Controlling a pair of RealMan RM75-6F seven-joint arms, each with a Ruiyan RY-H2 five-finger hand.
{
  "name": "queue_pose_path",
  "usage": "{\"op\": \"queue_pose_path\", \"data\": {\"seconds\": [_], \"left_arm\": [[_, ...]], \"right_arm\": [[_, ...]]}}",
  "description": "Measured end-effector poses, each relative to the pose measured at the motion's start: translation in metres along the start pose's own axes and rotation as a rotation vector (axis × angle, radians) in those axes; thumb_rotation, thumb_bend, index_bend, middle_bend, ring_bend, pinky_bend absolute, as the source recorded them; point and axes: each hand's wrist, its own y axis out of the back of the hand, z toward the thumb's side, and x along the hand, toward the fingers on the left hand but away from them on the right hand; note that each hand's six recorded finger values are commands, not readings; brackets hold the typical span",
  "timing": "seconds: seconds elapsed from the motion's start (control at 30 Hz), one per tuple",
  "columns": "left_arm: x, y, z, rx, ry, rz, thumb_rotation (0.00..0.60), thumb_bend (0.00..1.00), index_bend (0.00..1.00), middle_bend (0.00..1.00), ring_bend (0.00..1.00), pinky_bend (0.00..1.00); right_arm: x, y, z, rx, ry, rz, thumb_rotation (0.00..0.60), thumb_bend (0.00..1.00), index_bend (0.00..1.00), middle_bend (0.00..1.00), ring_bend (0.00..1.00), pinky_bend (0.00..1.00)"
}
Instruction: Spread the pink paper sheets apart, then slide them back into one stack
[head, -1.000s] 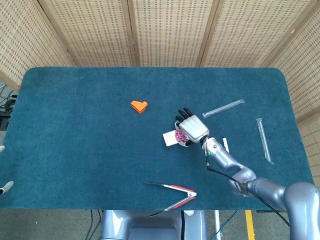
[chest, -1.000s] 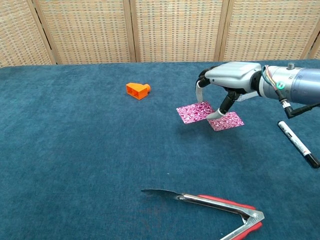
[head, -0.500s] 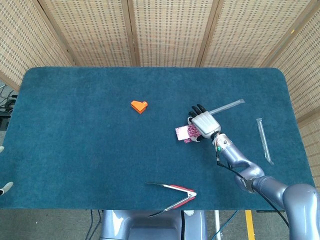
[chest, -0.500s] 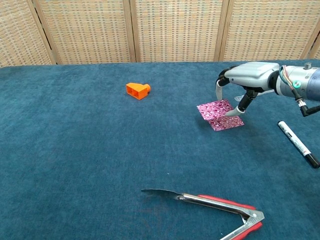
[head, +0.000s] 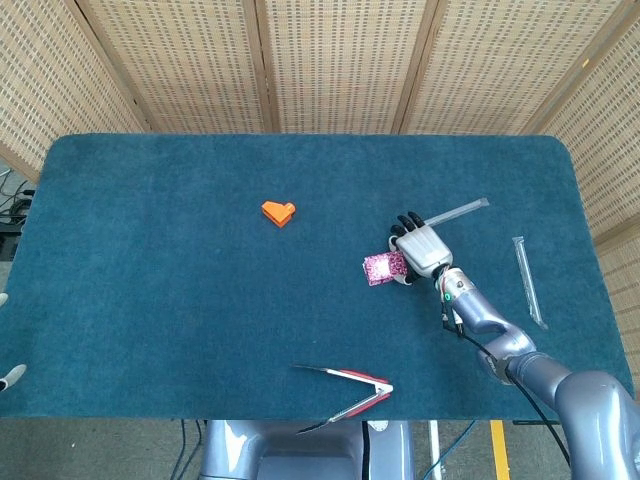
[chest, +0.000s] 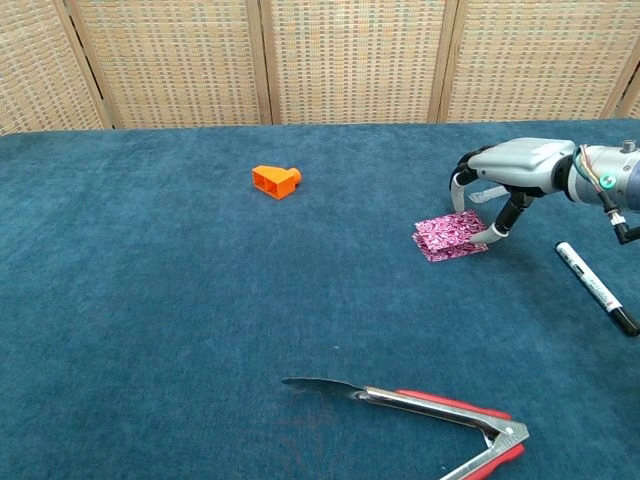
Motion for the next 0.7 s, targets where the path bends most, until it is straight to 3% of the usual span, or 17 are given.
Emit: {"op": "queue_pose_path", "data": {"seconds": [0.3,0.57,0.7], "left_arm": [[0.001,-0.001,0.0,-0.001,0.0,-0.001,0.6,0.02,0.1,0.0,0.0,0.0],[0.002,0.001,0.0,0.001,0.0,0.002,0.6,0.02,0.1,0.0,0.0,0.0],[0.004,0.0,0.001,0.002,-0.003,0.004,0.6,0.02,0.1,0.0,0.0,0.0]], "right_arm": [[0.0,0.003,0.0,-0.005,0.004,-0.006,0.6,0.2,0.23,0.1,0.0,0.0],[0.002,0.016,-0.001,-0.027,0.004,-0.055,0.6,0.21,0.21,0.11,0.0,0.0],[0.007,0.032,-0.006,-0.037,-0.007,-0.124,0.6,0.28,0.24,0.13,0.0,0.0]]}}
